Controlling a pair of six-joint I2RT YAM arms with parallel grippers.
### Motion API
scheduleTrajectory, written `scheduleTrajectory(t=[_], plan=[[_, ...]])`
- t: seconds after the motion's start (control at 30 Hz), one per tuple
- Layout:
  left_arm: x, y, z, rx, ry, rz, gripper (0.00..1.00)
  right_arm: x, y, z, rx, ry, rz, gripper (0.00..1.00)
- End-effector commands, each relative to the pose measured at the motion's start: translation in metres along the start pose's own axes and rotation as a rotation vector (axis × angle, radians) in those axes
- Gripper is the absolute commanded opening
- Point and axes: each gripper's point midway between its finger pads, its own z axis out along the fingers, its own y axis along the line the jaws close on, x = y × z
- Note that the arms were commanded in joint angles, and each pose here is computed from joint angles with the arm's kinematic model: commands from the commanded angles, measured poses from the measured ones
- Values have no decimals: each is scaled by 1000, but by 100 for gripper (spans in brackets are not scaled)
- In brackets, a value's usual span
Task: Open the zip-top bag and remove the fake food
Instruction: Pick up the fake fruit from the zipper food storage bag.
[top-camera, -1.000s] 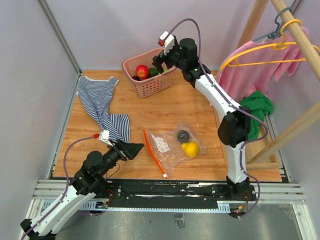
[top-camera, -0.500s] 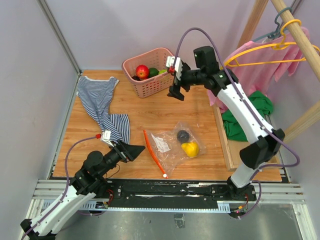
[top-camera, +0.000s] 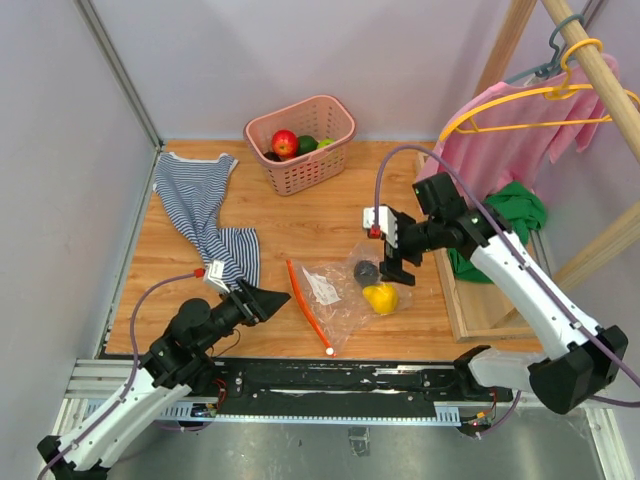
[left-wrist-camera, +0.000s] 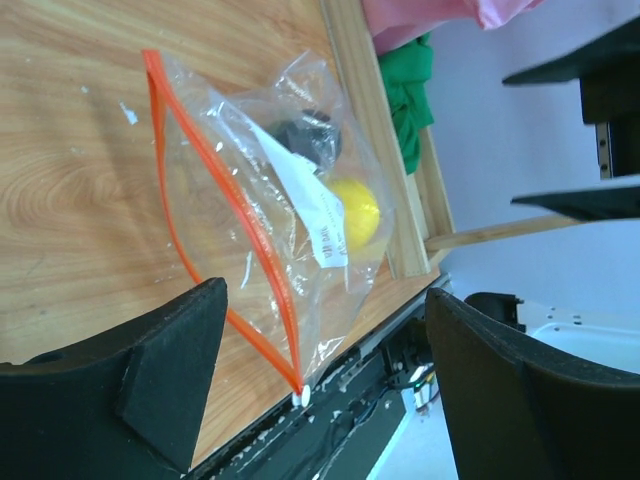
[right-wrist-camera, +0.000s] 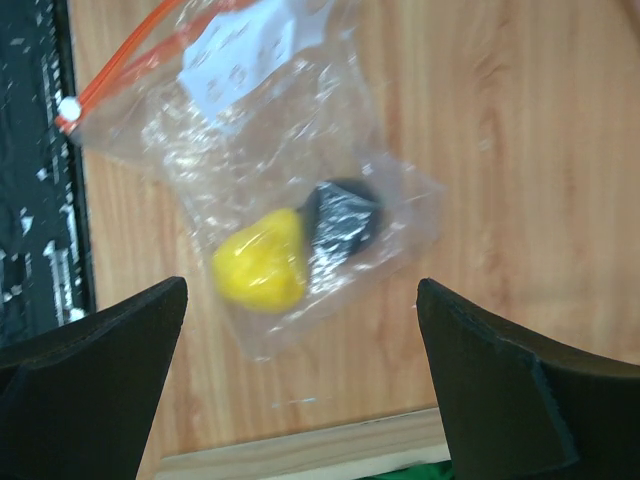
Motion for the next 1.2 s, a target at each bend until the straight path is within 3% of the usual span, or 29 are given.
scheduleTrajectory(t=[0.0, 0.2, 0.43, 0.73, 0.97, 1.17], plan=[[7, 0, 1, -31, 56, -5, 81, 25, 31, 5, -39, -4, 3, 99], [23, 18, 9, -107, 134, 22, 62, 59, 42, 20, -45, 38, -98, 99], [38, 30, 19, -132, 200, 49, 43, 87, 63, 39, -215, 14, -416, 99], [49, 32, 33, -98, 240, 57, 37, 106, 54, 55, -278, 37, -504, 99], [57, 39, 43, -109, 272, 65, 35, 137, 52, 67, -340, 148, -449, 68], [63, 35, 52, -82, 305, 71, 36, 145, 51, 70, -341, 168, -441, 60]])
